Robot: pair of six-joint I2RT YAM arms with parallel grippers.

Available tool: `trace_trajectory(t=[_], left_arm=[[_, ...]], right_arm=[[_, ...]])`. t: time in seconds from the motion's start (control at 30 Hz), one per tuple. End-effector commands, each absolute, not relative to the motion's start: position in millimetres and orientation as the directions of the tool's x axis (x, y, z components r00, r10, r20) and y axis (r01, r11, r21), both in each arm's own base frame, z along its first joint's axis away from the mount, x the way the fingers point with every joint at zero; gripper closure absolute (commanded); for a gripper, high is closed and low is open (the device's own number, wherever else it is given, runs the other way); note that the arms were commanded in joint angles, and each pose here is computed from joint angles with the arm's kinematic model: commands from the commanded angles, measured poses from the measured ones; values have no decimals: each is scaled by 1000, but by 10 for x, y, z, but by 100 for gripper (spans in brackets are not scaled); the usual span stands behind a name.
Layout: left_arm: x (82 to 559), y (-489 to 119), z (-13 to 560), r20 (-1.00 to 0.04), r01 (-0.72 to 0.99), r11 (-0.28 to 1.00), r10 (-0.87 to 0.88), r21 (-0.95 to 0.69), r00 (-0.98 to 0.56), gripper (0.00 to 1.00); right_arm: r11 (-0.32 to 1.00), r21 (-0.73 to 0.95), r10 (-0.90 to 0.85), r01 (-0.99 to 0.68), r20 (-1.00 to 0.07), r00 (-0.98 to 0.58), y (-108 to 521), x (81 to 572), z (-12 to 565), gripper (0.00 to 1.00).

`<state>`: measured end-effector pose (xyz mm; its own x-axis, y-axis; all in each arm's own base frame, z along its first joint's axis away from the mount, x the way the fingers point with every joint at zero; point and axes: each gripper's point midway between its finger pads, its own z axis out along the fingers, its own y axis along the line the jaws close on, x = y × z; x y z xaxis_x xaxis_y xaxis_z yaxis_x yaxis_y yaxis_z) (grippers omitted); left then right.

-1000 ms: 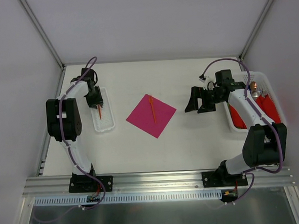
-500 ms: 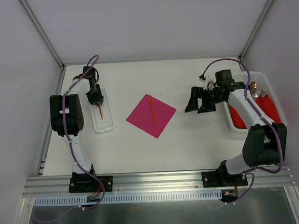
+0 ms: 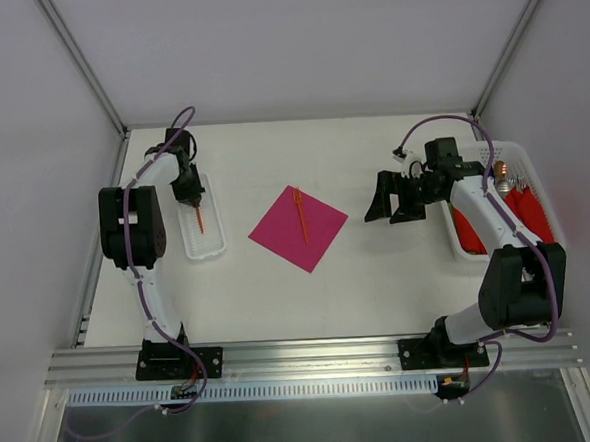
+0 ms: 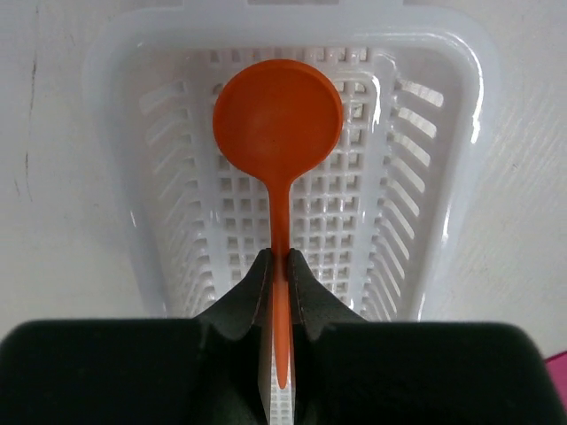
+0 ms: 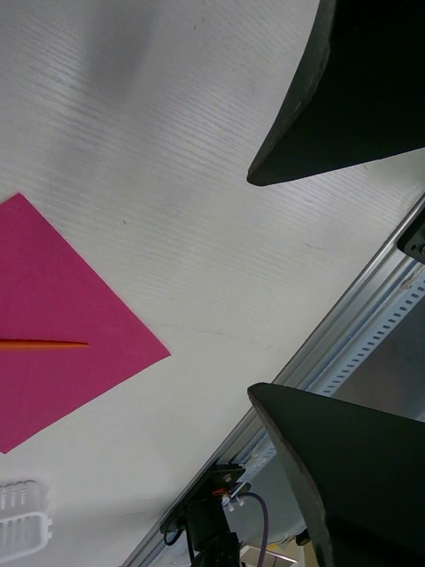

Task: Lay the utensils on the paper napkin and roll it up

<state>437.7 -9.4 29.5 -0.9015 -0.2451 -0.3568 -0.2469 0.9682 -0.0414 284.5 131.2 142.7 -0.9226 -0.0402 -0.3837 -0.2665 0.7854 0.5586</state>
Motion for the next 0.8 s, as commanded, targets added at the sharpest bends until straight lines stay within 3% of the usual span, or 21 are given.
trace_trajectory(t=[0.0,0.07,0.23,0.5,0.77], left_arm=[[4402,-160,1015,-460,-267,962,-261,-53,-849,100],[4354,-281,1347,-507,-268,961,-267,-73,-820,100],[4070,-955,1591,-488,-265,943,-332,-202,-807,100],[3656,-2209,1188,-390,-95,976,-167,-197,-905,100],[3587,-2755,912,-369,-40,985,-101,-168,-924,100]], right_arm=[[790,552,-29,-267,-401,-916,1291,2851,1496,1],[794,549,-21,-263,-407,-913,1286,2860,1512,1],[802,544,-6,-249,-409,-913,1275,2891,1484,1],[808,531,-19,-255,-409,-912,1263,2932,1522,1],[806,536,-22,-250,-395,-918,1262,2918,1467,1]])
